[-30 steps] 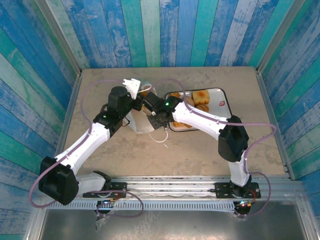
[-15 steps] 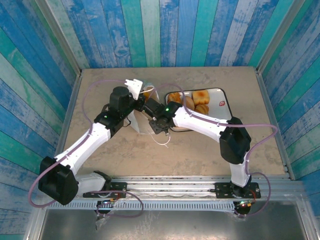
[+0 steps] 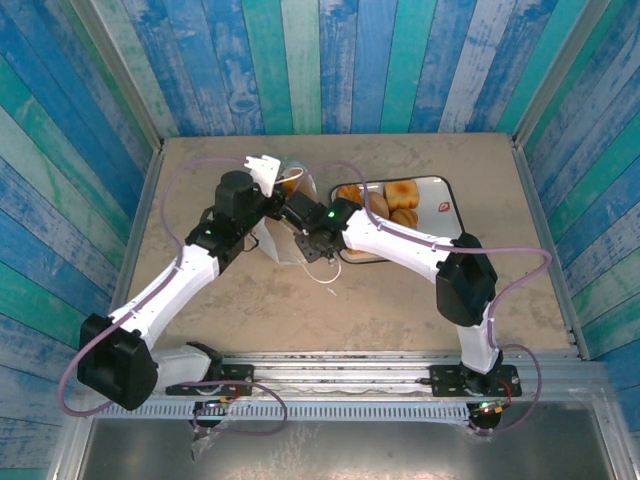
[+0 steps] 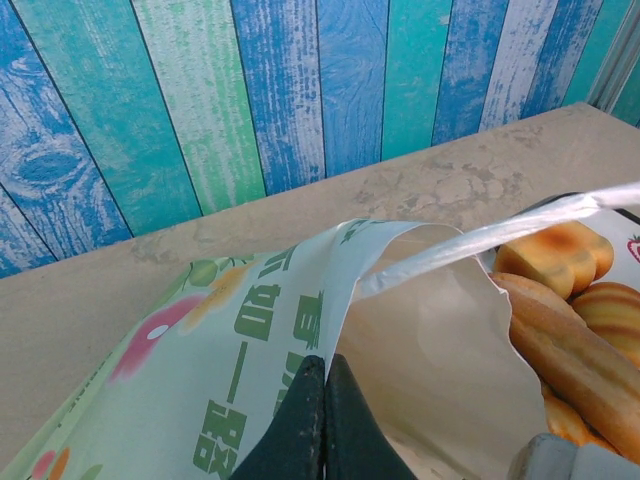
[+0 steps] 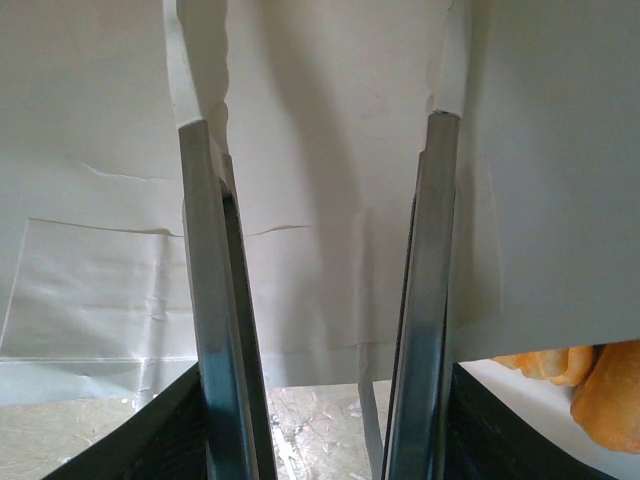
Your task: Take the fake bread out of the paper bag
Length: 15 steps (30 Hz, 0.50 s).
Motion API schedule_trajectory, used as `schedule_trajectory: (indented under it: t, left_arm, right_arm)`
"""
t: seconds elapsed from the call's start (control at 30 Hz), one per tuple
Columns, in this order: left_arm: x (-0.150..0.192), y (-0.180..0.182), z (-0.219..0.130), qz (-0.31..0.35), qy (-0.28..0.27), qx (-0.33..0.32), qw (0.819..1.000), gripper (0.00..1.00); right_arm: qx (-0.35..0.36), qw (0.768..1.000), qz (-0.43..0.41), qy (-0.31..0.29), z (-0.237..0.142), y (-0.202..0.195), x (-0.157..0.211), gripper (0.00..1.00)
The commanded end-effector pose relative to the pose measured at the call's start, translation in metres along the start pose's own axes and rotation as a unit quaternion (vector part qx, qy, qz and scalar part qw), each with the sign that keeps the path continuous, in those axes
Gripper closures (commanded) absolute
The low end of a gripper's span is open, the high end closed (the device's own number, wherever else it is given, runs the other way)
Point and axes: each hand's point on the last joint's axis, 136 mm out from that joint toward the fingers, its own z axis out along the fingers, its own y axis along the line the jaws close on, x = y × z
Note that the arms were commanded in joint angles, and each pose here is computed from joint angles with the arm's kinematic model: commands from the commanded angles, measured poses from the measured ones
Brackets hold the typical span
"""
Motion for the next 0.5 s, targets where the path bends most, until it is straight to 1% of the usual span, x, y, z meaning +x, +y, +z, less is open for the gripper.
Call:
schedule_trajectory:
  t: [0.0,0.1,0.17,0.3,0.47]
  left_arm:
    - [-0.041,-0.028,-0.014,0.008,-0.064,0.060,0.996,1.00]
    - [-0.041,-0.028,-0.015,0.009,-0.063,0.062,0.996,1.00]
    - [-0.041,-0.027,-0.016,0.009,-0.064,0.060,0.996,1.00]
    - [-0.040,-0.027,-0.015,0.009,-0.063,0.058,0.996,1.00]
    - [-0.038,-0.026,-0.013,0.009,-0.060,0.057,0.997,1.00]
  right_arm:
    - [0.026,0.999,0.011,-0.019,0.009,-0.002,-0.014,0.48]
    - [0.043,0.999,0.023,-0.021,0.009,-0.008,-0.015,0.50]
    - [0.043,0.998,0.024,-0.026,0.008,-0.009,-0.017,0.54]
    - [0.029,0.998,0.021,-0.045,0.004,-0.004,-0.022,0.59]
    - [-0.001,0.998,-0.003,-0.057,0.000,0.006,-0.023,0.55]
